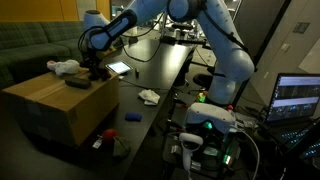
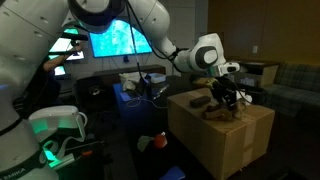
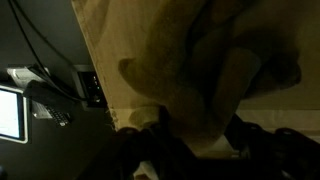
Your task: Switch between the objects on the box and on the table
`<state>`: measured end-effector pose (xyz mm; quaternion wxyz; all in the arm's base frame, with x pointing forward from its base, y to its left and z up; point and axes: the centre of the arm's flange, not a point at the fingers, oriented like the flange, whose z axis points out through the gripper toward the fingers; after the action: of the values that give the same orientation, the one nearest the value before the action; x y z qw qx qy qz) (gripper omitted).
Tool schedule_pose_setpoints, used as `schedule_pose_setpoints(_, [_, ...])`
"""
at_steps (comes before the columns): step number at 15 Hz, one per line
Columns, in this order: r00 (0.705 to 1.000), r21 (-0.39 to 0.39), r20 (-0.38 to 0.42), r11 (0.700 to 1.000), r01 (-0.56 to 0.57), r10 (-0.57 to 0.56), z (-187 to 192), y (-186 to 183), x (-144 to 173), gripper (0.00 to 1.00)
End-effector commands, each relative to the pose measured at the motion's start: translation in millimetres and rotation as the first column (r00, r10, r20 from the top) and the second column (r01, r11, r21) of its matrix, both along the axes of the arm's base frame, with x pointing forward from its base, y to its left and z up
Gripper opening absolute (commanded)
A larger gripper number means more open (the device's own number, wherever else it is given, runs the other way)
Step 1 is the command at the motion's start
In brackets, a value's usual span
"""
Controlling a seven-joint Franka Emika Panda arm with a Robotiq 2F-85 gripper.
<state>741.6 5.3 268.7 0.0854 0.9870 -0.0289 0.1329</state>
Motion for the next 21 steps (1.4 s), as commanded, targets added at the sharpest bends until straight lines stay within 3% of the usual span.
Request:
schedule_pose_setpoints(1, [0.999,-0.013,0.025,1.0,-0.024,0.024,26,-2,19,0.9])
schedule_pose_setpoints(3, [0.998,-0.02,0.044,0.999,-0.035,0.036,35,0,25,1.0])
schedule_pose_setpoints(8, [0.99,-0.03,0.094,0.995,-0.1,0.102,59,13,47,1.0])
schedule_pose_setpoints(12, [0.963,-0.039,0.128,0.971,-0.235,0.238,71,37,73,1.0])
schedule_pose_setpoints(17, [0.928,-0.03,0.113,0.935,-0.353,0.354,56,63,104,1.0])
schedule_pose_setpoints(21, [0.914,-0.037,0.092,0.919,-0.393,0.395,34,63,121,1.0])
